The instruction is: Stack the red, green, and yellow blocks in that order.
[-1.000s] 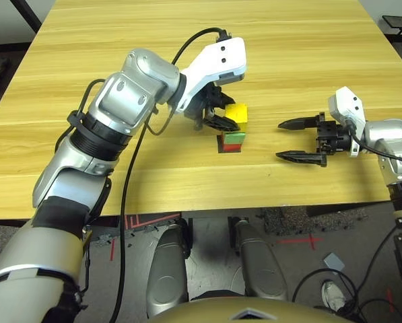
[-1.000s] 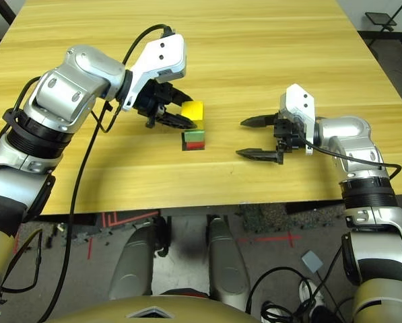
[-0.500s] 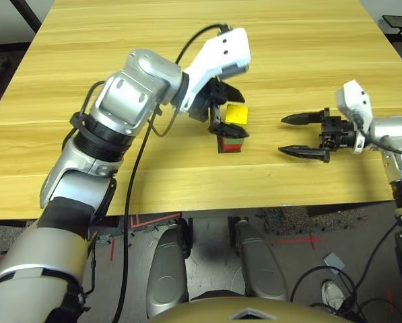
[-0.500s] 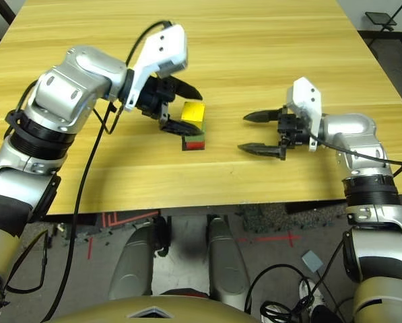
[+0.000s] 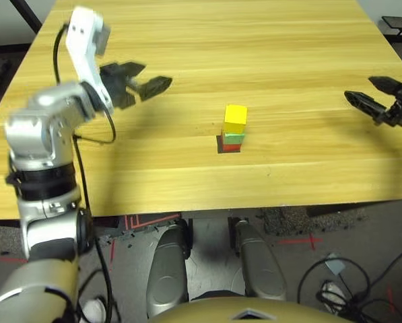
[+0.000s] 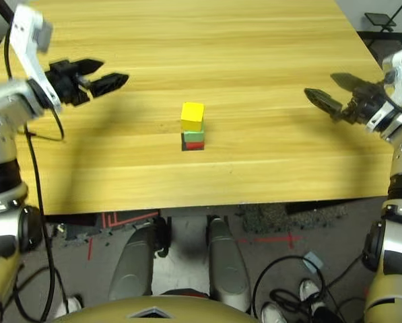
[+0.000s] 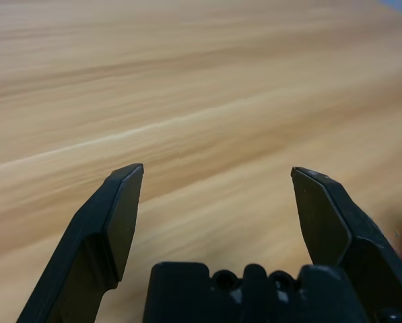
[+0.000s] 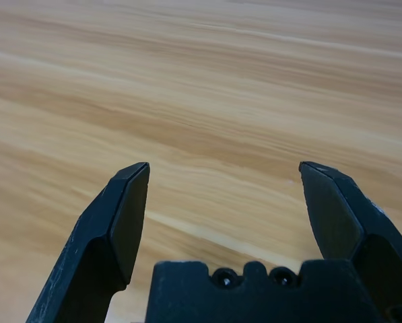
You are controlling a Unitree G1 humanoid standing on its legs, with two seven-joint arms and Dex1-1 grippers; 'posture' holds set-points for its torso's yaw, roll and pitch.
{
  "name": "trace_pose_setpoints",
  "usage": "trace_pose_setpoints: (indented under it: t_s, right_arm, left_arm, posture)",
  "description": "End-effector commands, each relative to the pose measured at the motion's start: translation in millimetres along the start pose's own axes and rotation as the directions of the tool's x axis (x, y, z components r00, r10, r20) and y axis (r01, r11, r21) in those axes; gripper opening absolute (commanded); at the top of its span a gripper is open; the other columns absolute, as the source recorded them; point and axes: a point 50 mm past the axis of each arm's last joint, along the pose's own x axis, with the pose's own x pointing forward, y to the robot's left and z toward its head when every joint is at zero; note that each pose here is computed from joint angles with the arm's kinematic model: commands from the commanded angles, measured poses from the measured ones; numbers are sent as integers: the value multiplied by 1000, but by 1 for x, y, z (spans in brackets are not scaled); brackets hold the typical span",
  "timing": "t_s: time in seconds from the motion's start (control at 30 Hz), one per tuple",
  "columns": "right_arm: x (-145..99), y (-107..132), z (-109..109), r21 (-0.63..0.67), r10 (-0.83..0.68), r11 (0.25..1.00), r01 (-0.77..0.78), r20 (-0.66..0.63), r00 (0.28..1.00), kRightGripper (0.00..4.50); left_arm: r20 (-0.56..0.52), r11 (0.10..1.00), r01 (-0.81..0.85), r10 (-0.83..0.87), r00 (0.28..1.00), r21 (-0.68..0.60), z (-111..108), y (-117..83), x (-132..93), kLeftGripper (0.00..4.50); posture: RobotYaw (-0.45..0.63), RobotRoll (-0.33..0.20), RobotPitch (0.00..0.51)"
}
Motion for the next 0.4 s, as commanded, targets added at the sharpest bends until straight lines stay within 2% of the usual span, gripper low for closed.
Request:
trace_pose_setpoints:
  t_s: [0.03,0.2,0.4]
  right_arm:
    - [-16,-18,-7,-5,-145,989,145,13,989,4500]
    - [-29,-28,-19,-5,-242,970,242,-10,970,4500]
    - [-44,-41,-21,-6,-407,914,407,7,914,4500]
  left_arm:
    - [111,988,-148,142,984,51,-10,13,-8,4475]
    - [193,957,-271,248,949,103,-25,28,-13,4475]
    - [162,925,-366,347,924,105,-54,39,-26,4475]
  posture:
    - [24,-5,245]
    - [6,-28,257]
    - [5,-31,260]
